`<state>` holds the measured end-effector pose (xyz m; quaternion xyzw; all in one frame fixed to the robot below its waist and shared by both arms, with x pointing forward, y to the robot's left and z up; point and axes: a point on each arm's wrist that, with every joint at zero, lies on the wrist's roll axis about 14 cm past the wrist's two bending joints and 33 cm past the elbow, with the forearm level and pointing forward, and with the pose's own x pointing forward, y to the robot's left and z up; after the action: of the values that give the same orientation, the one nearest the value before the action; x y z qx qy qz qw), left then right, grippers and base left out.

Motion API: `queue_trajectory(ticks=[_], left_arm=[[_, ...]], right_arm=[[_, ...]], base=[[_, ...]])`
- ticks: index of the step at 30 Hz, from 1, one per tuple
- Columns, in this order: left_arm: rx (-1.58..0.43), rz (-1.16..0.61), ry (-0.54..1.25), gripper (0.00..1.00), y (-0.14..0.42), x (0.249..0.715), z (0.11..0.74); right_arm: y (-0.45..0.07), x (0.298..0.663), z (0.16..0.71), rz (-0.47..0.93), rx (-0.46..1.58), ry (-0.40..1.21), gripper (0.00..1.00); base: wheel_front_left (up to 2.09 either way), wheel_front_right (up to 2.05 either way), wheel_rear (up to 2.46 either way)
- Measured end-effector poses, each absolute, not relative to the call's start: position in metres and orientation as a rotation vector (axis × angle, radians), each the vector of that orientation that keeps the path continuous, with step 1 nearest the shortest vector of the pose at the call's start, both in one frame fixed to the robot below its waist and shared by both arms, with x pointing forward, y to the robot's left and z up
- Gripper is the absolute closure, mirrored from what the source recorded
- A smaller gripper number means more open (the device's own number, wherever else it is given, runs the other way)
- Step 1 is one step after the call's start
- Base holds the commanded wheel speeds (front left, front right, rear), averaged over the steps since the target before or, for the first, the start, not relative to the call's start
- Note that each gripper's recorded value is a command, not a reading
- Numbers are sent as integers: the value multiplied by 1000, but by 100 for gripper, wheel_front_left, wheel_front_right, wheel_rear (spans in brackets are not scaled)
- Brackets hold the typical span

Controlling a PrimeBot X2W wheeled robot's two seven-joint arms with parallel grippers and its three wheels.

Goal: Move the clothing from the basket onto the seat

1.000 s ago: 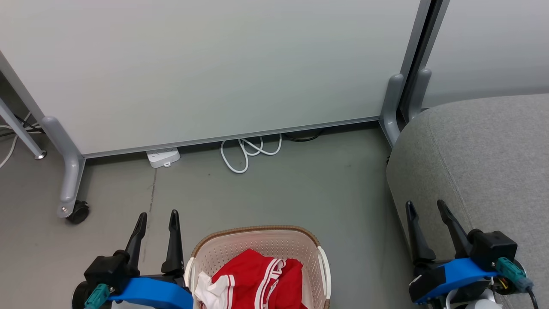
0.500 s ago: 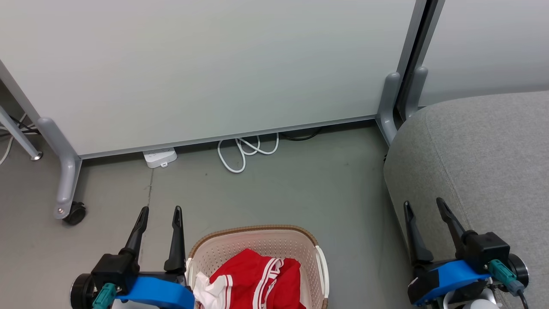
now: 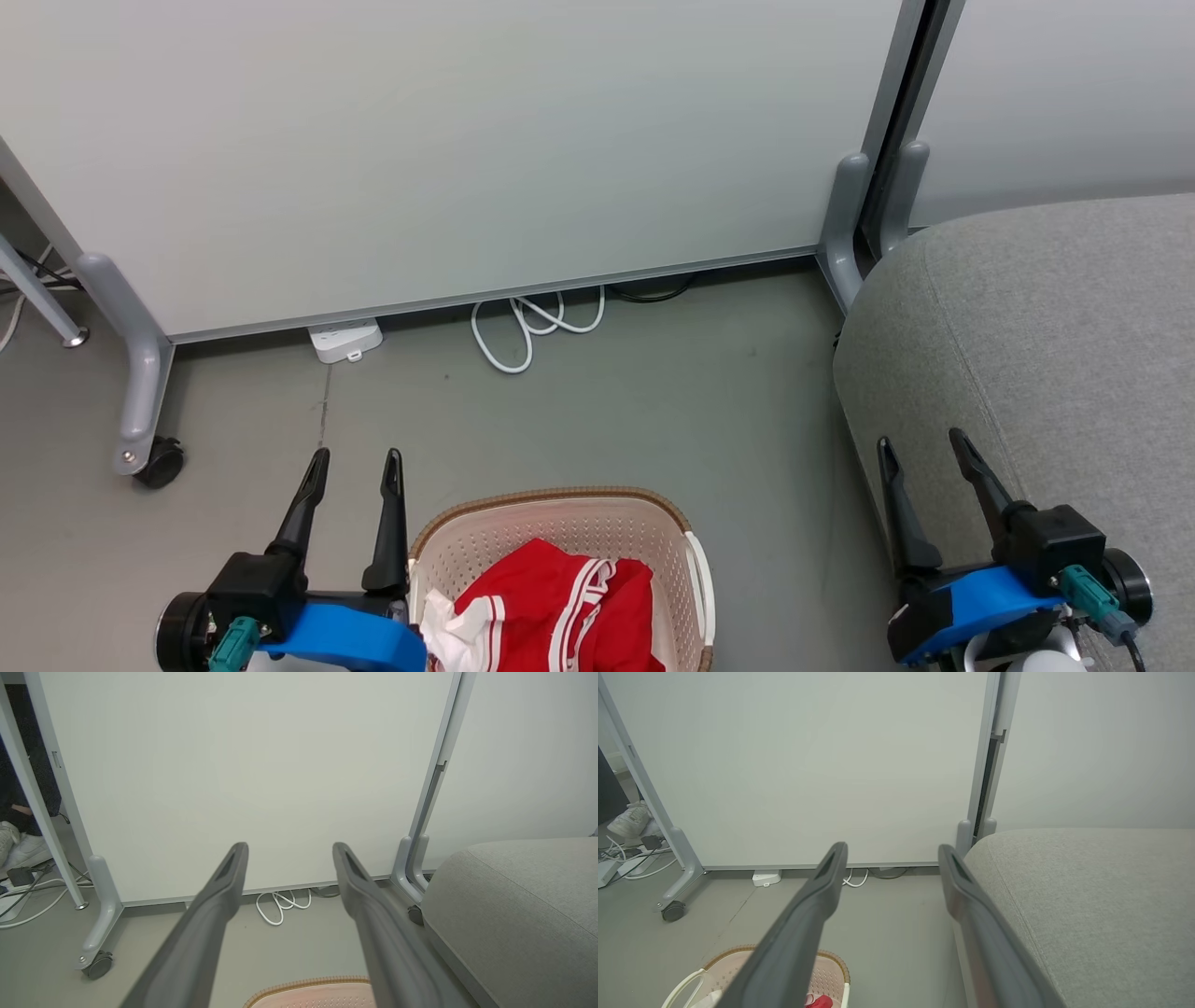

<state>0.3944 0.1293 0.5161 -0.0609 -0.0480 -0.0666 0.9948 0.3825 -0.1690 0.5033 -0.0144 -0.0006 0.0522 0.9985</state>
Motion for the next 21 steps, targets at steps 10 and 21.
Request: queue_trajectory(ticks=[10, 21], left_arm=[[-105, -150, -64, 0, 125, 401, 504], [-71, -233, 145, 0, 102, 438, 427]], right_arm=[[-168, 389, 502, 106, -22, 0, 0], [-161, 440, 517, 139, -57, -66, 0]], base=[[0, 0, 0], [0, 0, 0]])
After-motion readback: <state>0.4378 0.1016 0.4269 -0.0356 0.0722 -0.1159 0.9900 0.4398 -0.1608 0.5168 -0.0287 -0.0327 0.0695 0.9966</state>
